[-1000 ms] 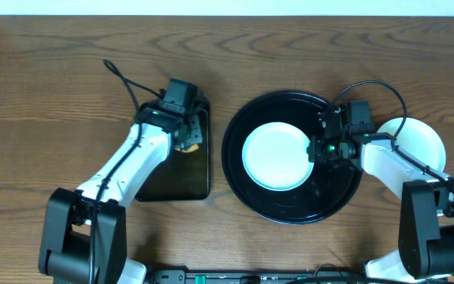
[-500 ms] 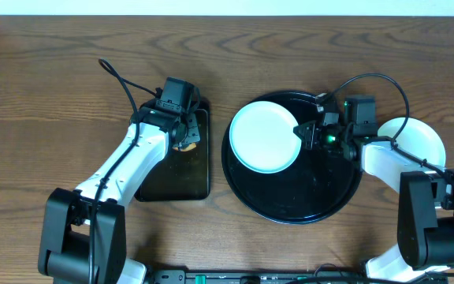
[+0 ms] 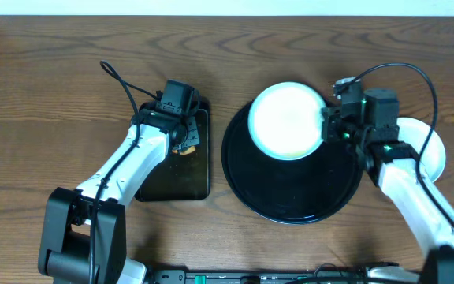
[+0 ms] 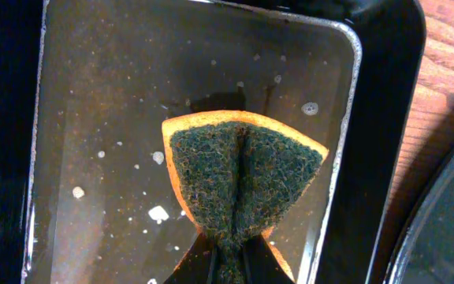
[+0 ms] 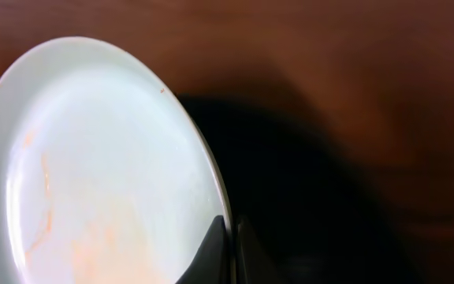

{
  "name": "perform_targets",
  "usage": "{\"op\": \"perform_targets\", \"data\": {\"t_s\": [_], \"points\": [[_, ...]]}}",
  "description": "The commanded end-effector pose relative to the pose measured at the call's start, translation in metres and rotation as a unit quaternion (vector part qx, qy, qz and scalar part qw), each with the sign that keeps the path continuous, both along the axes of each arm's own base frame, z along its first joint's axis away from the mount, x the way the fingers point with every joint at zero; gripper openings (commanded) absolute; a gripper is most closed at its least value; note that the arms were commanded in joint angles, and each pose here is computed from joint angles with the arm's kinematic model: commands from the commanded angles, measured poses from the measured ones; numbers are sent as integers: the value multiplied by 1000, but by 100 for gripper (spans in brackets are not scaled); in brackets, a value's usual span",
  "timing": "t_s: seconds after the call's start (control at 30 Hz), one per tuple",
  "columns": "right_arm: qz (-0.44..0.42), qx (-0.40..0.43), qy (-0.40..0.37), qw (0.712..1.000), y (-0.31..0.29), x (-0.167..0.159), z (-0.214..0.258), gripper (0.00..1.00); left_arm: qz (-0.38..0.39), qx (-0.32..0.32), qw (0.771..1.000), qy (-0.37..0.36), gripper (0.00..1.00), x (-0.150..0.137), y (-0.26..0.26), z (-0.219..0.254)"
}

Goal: Clean dirty plates on tray and stack at the side
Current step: 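Lift the plate with right gripper and stack it on the plate pile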

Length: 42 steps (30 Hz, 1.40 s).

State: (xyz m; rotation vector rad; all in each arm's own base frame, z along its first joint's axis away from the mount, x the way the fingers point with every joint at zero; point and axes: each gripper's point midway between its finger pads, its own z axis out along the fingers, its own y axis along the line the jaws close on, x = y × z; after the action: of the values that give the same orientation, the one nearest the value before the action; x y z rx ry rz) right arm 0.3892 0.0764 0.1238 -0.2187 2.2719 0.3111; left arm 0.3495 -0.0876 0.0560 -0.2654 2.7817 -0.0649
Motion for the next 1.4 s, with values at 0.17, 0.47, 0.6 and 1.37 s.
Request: {"op": "perform_targets", "data": {"t_s": [0.17,0.47,0.6,1.37], "points": [[-79,-194,-84,974,-33,-7,50,1,-2,6,1000,-1,8,0,2,-2],[-72,-309,-121,940,-5,-24,68,1,-2,6,1000,-1,8,-1,2,-2],[-74,-335,-134,930,5,-30,74,1,-2,6,1000,-1,8,-1,3,-2],[-252,-223,-71,939,-49,-40,53,1,-39,23,999,11,7,-7,4,-5]]}}
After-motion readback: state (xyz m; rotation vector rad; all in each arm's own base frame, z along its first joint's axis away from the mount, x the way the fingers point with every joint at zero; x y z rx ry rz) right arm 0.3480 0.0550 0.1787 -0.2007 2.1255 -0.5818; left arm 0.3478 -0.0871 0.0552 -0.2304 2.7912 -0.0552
